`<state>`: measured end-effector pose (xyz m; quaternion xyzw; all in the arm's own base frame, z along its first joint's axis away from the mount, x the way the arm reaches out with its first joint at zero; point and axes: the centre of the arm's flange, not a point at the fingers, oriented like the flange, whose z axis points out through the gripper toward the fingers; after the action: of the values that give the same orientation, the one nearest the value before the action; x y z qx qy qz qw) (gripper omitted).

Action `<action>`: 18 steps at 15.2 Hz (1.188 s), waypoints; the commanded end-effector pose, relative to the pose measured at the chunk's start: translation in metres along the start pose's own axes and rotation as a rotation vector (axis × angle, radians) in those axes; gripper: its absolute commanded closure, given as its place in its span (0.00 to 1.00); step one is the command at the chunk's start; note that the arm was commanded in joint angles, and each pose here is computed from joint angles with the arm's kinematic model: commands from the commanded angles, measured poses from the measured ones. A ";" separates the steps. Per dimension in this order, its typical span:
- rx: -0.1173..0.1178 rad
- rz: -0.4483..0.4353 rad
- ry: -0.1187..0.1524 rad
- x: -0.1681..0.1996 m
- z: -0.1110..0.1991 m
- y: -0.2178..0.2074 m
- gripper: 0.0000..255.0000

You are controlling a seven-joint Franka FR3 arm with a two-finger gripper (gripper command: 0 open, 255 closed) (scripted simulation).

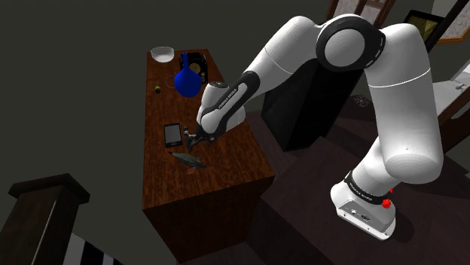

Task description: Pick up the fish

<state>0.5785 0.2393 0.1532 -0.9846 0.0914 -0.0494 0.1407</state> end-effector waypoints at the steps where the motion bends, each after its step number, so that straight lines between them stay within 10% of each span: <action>1: 0.000 0.000 0.000 -0.001 0.012 0.004 0.00; 3: 0.000 0.000 0.000 -0.001 0.012 0.004 0.00; 4: 0.000 0.000 0.000 -0.001 0.012 0.004 1.00; 18: 0.000 0.000 0.000 0.001 -0.013 -0.004 1.00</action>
<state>0.5784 0.2394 0.1605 -0.9846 0.0915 -0.0493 0.1406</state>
